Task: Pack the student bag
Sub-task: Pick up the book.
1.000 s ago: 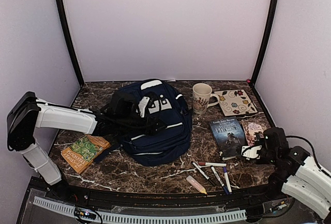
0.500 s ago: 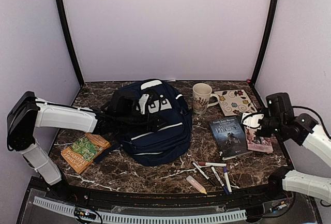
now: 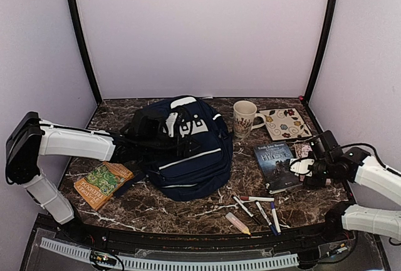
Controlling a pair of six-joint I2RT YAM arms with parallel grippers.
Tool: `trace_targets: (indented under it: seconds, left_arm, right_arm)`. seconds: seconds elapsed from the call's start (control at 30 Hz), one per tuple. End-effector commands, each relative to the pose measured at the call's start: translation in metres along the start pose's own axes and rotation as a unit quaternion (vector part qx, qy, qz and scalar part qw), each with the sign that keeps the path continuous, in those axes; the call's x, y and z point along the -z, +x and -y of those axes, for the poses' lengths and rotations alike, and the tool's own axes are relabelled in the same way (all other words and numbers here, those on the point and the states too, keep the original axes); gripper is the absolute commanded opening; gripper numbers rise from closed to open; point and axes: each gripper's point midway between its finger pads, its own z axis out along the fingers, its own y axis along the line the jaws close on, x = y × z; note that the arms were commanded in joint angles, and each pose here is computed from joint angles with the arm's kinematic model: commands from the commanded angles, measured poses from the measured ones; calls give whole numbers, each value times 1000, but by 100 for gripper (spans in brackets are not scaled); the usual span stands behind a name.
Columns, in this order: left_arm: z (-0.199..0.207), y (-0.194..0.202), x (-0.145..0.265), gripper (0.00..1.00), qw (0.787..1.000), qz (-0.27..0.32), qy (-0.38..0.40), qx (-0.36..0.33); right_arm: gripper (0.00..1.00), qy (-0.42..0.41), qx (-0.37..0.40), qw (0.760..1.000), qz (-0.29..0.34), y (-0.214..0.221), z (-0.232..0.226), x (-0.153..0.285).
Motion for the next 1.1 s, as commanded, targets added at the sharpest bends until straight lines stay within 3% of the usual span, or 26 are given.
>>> trace_targets:
  seconds: [0.0,0.27,0.43,0.93,1.0,1.07]
  left_arm:
    - [8,-7,8,70,1000,19,11,0]
    - [6,-5,3,70,1000,14,10,0]
    - [2,-4,0,70,1000,6,-5,-5]
    - [0,-3,-4,70,1000,-3,-14,-13]
    - [-1,-2,-3,70,1000,-3,-18,-14]
    - [-2,-2,-2,70,1000,-3,-21,-14]
  right_arm:
    - [68,39,-3,999,-3,7,1,-8]
    - [64,21,25,999,-37,25,-27,-29]
    - [49,37,26,997,-55,31,-28,-38]
    - [53,123,19,989,-75,44,-19,-54]
    - [48,120,19,990,-77,45,-21,-57]
    - [35,119,17,990,-80,46,-22,-58]
